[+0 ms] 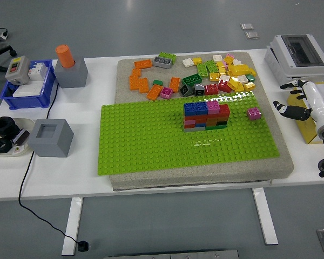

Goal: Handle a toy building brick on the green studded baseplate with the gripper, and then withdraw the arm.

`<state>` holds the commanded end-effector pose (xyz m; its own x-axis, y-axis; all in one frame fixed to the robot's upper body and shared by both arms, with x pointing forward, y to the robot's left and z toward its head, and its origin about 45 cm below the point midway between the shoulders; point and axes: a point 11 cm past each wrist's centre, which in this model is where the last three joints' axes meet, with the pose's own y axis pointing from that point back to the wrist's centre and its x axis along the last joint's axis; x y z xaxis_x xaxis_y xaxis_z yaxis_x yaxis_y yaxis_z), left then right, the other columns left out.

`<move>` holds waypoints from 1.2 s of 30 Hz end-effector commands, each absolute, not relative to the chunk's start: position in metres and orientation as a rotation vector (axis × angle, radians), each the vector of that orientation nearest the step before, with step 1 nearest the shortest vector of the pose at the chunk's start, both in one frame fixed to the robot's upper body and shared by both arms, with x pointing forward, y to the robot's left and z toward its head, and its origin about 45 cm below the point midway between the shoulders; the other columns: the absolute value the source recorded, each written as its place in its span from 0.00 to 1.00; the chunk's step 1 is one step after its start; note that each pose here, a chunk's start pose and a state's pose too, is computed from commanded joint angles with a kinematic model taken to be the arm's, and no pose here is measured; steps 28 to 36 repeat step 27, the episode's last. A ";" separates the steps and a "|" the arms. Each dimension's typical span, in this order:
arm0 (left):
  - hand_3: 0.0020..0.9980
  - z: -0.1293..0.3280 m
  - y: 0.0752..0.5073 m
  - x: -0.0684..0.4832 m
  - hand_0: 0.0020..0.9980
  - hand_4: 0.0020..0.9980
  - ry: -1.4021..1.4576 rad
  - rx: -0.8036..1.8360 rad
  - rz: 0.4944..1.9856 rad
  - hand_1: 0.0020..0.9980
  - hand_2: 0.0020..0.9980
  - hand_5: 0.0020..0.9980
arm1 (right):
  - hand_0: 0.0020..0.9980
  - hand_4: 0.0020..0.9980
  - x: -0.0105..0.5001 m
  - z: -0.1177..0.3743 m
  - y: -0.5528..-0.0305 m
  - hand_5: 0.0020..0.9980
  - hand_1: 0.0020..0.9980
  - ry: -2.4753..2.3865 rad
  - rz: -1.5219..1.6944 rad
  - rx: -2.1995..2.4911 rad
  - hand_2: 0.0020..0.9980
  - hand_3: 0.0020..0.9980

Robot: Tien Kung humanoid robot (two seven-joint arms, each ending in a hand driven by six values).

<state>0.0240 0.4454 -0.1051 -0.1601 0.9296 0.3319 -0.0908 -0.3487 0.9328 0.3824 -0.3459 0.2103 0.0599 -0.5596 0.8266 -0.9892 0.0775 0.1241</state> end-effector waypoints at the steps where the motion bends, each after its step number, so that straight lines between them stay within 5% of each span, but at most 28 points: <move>1: 0.58 -0.105 0.446 0.024 0.63 0.61 1.037 1.297 1.627 0.59 0.55 0.23 | 0.70 0.69 0.386 0.212 -0.347 0.10 0.74 -1.559 0.738 1.555 0.79 0.66; 10: 0.58 -0.103 0.448 0.034 0.63 0.61 1.021 1.285 1.632 0.59 0.55 0.24 | 0.75 0.60 0.412 0.232 -0.344 0.00 0.79 -1.218 0.965 1.320 0.85 0.69; 36: 0.58 -0.102 0.443 0.060 0.63 0.61 0.998 1.229 1.654 0.59 0.55 0.24 | 0.76 0.63 0.435 0.227 -0.297 0.02 0.80 -0.901 1.044 1.253 0.85 0.69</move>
